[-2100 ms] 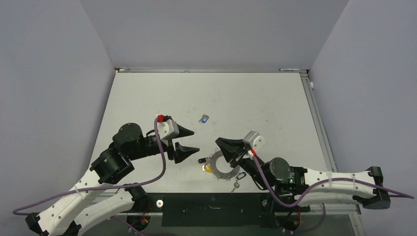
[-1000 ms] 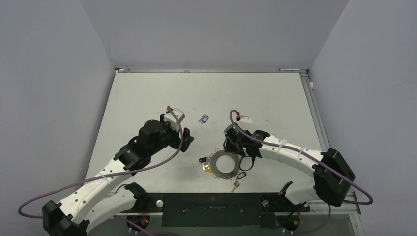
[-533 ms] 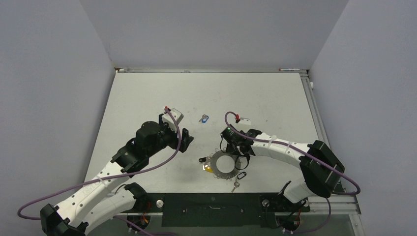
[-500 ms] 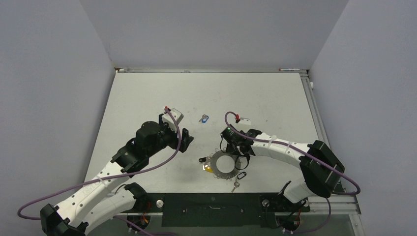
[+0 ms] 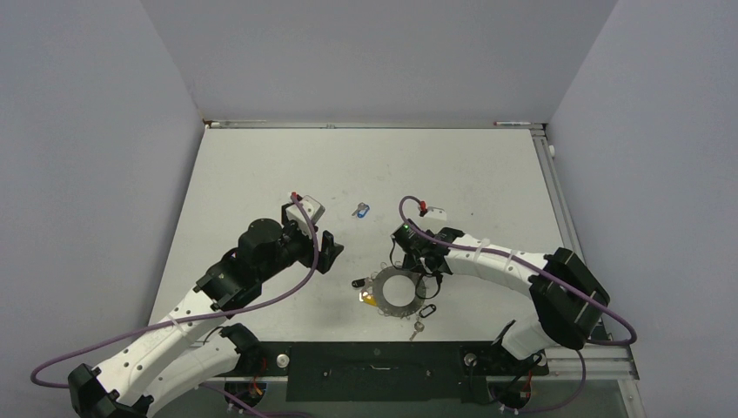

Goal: Put the keys on the keyring

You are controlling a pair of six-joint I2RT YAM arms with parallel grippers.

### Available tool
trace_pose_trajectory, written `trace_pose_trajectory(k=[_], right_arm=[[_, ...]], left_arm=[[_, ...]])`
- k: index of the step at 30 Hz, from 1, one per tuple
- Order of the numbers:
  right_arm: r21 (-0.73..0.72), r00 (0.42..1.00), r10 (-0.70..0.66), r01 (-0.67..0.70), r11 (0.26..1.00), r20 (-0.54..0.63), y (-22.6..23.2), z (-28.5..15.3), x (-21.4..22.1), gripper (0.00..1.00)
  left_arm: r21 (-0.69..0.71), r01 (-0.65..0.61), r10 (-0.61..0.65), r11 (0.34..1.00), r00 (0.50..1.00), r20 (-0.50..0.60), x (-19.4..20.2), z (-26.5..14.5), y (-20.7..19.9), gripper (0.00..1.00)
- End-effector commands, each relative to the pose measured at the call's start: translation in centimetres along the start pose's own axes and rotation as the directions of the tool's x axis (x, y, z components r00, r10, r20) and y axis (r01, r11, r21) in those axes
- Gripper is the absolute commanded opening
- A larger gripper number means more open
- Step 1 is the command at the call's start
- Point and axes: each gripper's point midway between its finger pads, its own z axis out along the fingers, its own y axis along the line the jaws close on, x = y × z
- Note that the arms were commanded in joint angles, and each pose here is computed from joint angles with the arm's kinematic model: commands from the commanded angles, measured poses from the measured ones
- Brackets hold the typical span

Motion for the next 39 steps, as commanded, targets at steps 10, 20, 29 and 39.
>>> trace_pose_trajectory(k=[10,20,29,39], right_arm=[[0.042,1.000,0.015,-0.016,0.999,0.022,-1.2,1.3,0.1,0.29],[0.039,1.000,0.020,-0.020,0.999,0.004,-1.2,2.0,0.8,0.12],[-0.002,0.999,0.027,-0.027,1.000,0.033,-0.4,0.3,-0.6,0.05],[-0.142,0.993,0.076,-0.063,0.988,0.094,2.3,-3.6,-3.2,0.05]], left_arm=[[0.014,-0.012,0.011,1.000,0.998,0.059,-1.5,-0.2,-0.4,0.76],[0.034,-0.016,0.014,0.999,0.998,0.063,-1.5,-0.2,-0.8,0.75],[0.106,-0.043,0.034,0.993,0.995,0.090,-1.8,-0.4,-2.1,0.73],[0.158,-0.107,0.070,0.982,0.972,0.225,-3.5,-1.4,-3.1,0.71]])
